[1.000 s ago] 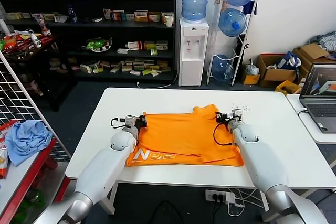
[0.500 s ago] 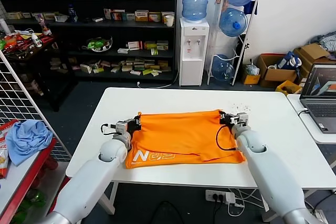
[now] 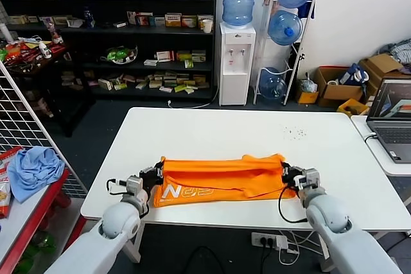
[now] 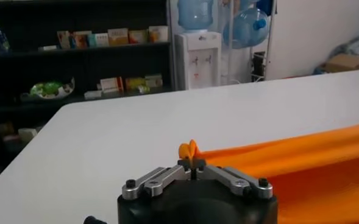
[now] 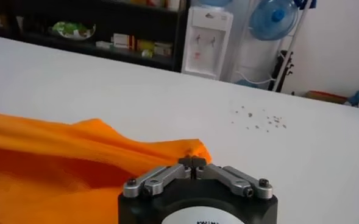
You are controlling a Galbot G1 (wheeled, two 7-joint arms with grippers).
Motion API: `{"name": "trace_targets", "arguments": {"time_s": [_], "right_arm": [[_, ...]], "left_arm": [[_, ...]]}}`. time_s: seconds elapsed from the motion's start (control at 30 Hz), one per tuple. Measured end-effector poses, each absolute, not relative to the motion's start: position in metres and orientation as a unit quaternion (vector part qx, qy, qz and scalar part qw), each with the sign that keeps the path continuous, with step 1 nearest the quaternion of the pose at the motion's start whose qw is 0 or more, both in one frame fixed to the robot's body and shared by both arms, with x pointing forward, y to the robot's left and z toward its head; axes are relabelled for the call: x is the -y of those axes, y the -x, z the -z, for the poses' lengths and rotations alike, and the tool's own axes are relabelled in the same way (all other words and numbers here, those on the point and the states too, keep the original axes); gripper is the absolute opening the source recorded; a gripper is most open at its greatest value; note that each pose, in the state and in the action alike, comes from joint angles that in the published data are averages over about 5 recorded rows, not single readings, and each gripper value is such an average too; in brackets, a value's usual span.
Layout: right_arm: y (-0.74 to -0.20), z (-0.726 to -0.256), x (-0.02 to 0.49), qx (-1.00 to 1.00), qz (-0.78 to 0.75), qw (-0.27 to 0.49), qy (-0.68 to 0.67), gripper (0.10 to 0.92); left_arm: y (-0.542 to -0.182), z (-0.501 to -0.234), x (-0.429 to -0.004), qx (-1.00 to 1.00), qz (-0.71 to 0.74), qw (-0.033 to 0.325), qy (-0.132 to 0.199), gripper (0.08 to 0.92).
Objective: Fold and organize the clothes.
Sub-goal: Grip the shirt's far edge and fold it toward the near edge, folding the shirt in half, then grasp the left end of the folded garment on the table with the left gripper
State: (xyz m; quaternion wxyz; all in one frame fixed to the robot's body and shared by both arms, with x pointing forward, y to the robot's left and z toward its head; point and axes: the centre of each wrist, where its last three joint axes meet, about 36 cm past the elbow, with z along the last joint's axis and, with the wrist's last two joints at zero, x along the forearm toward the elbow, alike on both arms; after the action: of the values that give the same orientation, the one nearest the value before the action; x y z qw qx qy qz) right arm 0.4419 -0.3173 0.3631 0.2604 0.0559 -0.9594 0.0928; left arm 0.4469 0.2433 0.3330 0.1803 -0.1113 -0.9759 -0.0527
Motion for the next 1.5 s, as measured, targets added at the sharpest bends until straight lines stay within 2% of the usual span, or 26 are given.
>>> {"name": "trace_targets", "arguments": {"time_s": [0.1, 0.23, 0.53, 0.8, 0.93, 1.07, 1.5], "right_arm": [[-0.428, -0.359, 0.316, 0.956, -0.102, 0.271, -0.054, 0.13], [-0.416, -0.358, 0.314, 0.954, -0.111, 0.274, -0.052, 0.207], [-0.403, -0.369, 0.311, 0.958, -0.115, 0.259, -0.049, 0.458], [-0.396, -0.373, 0.305, 0.96, -0.11, 0.253, -0.053, 0.692], [-0.393, -0.376, 0.305, 0.96, -0.107, 0.251, -0.054, 0.79], [-0.393, -0.379, 0.304, 0.961, -0.105, 0.25, -0.056, 0.82], [-0.389, -0.385, 0.297, 0.961, -0.099, 0.251, -0.064, 0.823]], "left_arm": [[-0.427, -0.327, -0.239, 0.975, 0.051, 0.183, 0.112, 0.132], [-0.41, -0.323, -0.234, 0.977, 0.046, 0.176, 0.108, 0.237], [-0.395, -0.324, -0.226, 0.981, 0.015, 0.16, 0.104, 0.496], [-0.396, -0.32, -0.218, 0.977, -0.036, 0.184, 0.105, 0.73], [-0.402, -0.317, -0.219, 0.973, -0.05, 0.204, 0.096, 0.807], [-0.41, -0.313, -0.223, 0.969, -0.056, 0.223, 0.086, 0.747], [-0.417, -0.311, -0.229, 0.96, -0.064, 0.26, 0.082, 0.366]]}}
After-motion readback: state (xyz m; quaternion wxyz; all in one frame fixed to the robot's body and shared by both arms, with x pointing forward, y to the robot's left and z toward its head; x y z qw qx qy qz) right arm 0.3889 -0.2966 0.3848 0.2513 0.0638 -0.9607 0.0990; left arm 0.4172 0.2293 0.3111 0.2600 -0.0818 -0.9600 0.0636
